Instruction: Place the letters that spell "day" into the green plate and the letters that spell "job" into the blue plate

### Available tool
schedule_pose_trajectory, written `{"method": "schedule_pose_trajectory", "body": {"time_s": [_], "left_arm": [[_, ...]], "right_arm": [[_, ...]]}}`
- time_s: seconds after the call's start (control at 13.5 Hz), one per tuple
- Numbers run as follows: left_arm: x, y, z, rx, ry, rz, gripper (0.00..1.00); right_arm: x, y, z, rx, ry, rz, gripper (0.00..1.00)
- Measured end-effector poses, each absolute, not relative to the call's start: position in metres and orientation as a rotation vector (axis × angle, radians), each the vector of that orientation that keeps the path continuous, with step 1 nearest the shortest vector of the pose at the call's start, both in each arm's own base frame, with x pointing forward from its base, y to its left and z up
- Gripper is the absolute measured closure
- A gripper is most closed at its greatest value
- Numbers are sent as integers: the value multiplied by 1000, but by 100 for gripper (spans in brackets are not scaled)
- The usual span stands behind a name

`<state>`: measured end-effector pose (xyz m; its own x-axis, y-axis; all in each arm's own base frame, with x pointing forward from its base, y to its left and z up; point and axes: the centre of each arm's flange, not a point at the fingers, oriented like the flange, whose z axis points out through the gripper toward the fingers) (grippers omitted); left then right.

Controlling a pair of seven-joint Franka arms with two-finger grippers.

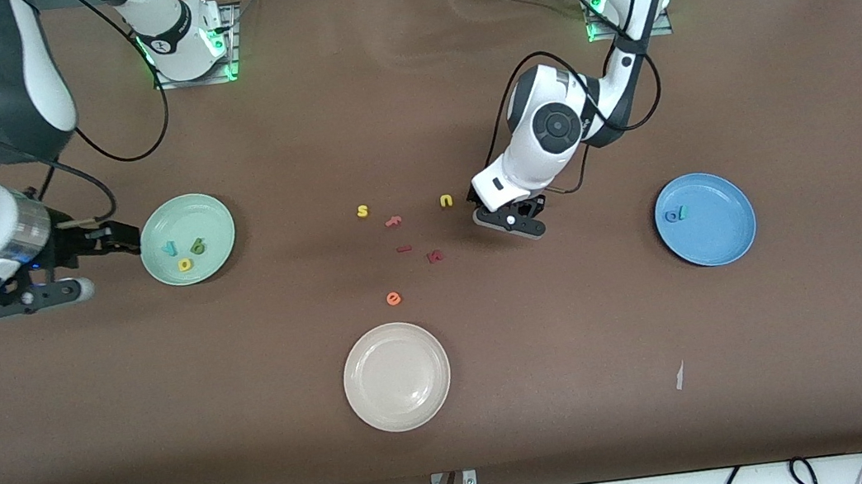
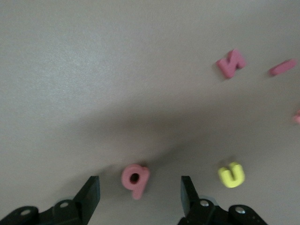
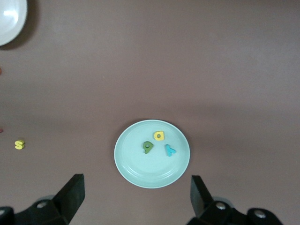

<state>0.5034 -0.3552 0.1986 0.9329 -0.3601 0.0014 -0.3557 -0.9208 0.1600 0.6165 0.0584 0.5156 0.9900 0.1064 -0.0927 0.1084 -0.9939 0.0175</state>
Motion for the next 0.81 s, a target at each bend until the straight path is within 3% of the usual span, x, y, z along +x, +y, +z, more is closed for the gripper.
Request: {"method": "schedule_pose_trajectory", "body": {"time_s": [0.81], "left_arm": [[484, -373, 167, 2976, -666, -64, 22]], "right_arm": [[583, 14, 594, 3181, 112, -39, 0]]}}
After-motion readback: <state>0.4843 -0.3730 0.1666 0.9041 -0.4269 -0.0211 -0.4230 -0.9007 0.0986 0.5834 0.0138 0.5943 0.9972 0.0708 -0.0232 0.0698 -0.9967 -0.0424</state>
